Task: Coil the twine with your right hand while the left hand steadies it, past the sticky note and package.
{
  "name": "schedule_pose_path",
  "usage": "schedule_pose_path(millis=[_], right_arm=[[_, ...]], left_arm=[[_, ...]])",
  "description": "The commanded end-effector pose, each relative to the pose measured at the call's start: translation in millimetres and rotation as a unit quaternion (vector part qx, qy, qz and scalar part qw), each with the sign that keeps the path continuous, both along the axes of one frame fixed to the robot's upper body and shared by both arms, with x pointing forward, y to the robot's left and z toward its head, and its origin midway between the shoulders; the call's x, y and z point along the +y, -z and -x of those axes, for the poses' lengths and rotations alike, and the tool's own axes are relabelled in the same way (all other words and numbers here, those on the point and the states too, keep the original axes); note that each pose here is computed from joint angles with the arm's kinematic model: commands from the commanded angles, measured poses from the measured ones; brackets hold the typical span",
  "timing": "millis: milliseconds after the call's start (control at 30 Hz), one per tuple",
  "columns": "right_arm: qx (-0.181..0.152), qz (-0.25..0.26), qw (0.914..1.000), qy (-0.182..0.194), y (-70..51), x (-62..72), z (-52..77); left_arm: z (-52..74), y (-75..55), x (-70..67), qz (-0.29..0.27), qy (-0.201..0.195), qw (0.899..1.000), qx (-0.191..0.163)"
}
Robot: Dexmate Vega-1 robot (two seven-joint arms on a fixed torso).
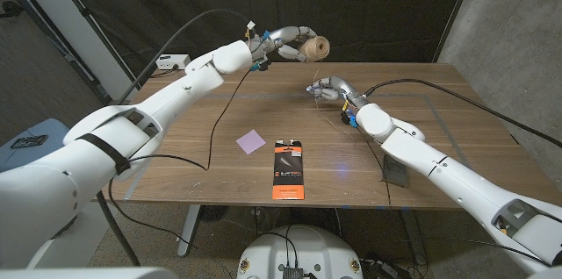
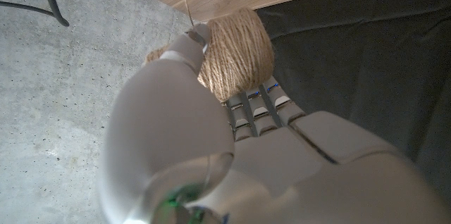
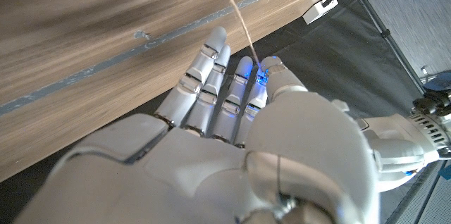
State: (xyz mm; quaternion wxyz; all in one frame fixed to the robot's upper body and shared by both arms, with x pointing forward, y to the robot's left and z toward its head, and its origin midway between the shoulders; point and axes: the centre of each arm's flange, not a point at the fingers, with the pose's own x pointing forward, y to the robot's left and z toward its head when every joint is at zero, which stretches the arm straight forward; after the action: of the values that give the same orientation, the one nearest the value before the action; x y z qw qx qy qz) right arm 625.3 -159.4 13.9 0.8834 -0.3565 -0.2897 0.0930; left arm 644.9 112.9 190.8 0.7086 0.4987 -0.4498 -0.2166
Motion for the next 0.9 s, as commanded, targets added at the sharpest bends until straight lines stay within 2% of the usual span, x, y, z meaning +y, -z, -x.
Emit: schedule_pose_path(millis=[33, 667, 900], right_arm=[[-0.005, 0.018, 0.9998, -0.010, 0.7, 9.4, 7.2], [-0.006, 0.040, 0.9984, -0.040, -4.2, 22.3, 15.2], [-0.006, 0.050, 0.9974, -0.052, -4.9, 26.1, 16.0]], left_arm=[[1.2, -0.1, -2.5, 0.006, -0.002, 1.000, -0.001], [-1.9, -2.3, 4.0, -0.011, -0.042, 0.999, -0.004], [-4.0, -4.6, 1.8, -0.022, -0.055, 0.998, -0.005]])
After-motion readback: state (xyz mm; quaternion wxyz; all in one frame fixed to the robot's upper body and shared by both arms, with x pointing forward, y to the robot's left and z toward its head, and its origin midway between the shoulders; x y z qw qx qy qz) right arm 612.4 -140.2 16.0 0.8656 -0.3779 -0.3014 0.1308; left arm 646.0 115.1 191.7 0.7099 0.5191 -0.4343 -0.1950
